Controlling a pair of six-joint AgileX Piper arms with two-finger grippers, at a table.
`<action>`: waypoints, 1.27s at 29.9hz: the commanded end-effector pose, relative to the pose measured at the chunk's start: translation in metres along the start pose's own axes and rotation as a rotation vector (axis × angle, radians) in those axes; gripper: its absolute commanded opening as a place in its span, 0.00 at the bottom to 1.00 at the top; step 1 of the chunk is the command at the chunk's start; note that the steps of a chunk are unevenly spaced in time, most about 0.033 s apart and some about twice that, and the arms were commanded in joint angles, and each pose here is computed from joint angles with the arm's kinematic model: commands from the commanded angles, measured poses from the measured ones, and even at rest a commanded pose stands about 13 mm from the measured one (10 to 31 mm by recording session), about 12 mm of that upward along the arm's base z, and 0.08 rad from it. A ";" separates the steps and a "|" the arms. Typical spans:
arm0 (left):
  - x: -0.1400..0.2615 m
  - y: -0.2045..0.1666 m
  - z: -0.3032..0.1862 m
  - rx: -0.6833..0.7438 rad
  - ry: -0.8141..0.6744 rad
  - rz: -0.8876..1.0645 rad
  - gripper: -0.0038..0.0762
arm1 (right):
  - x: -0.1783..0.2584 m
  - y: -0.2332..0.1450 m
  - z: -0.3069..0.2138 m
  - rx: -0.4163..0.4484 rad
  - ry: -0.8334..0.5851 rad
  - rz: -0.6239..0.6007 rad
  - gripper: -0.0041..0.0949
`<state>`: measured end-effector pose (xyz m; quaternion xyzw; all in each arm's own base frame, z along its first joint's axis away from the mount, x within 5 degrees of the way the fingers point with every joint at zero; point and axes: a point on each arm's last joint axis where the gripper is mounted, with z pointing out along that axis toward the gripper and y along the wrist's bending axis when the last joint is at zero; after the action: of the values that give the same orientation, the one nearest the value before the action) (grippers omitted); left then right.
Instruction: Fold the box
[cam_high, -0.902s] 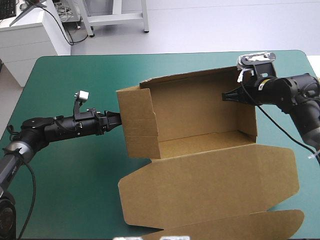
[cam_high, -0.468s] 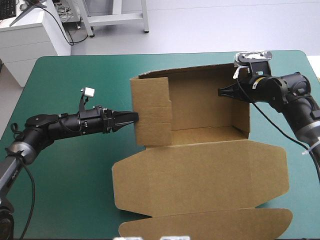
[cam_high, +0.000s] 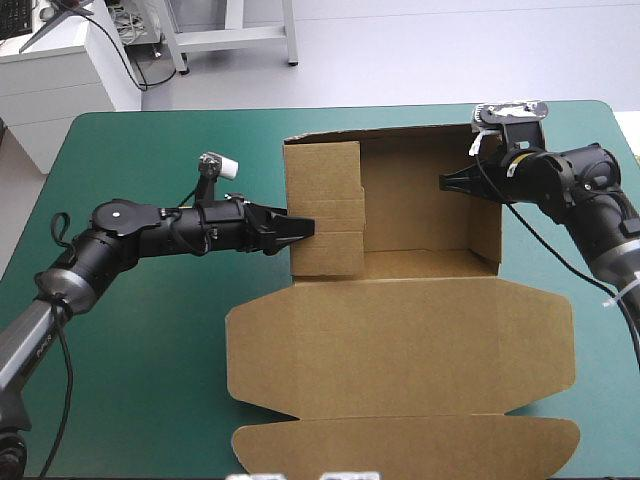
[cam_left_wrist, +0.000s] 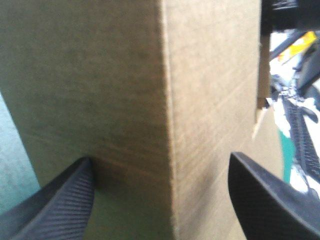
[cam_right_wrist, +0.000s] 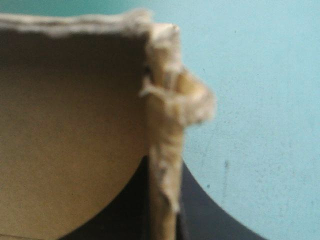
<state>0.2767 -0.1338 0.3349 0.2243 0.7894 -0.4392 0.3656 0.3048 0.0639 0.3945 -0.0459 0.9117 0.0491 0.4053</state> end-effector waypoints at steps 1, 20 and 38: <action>-0.023 -0.029 0.002 -0.091 -0.071 0.020 0.71 | -0.015 0.005 -0.021 -0.055 -0.132 0.047 0.03; -0.052 -0.062 0.017 -0.474 -0.061 0.008 0.36 | -0.015 0.008 -0.022 -0.092 -0.134 0.097 0.03; -0.026 -0.033 0.051 -0.567 0.180 0.027 0.04 | 0.006 0.022 0.035 -0.082 0.122 0.053 0.03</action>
<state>0.2954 -0.1891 0.3357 0.1518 0.9225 -0.1447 0.3240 0.3198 0.0789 0.3608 -0.0385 0.9427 0.0633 0.3252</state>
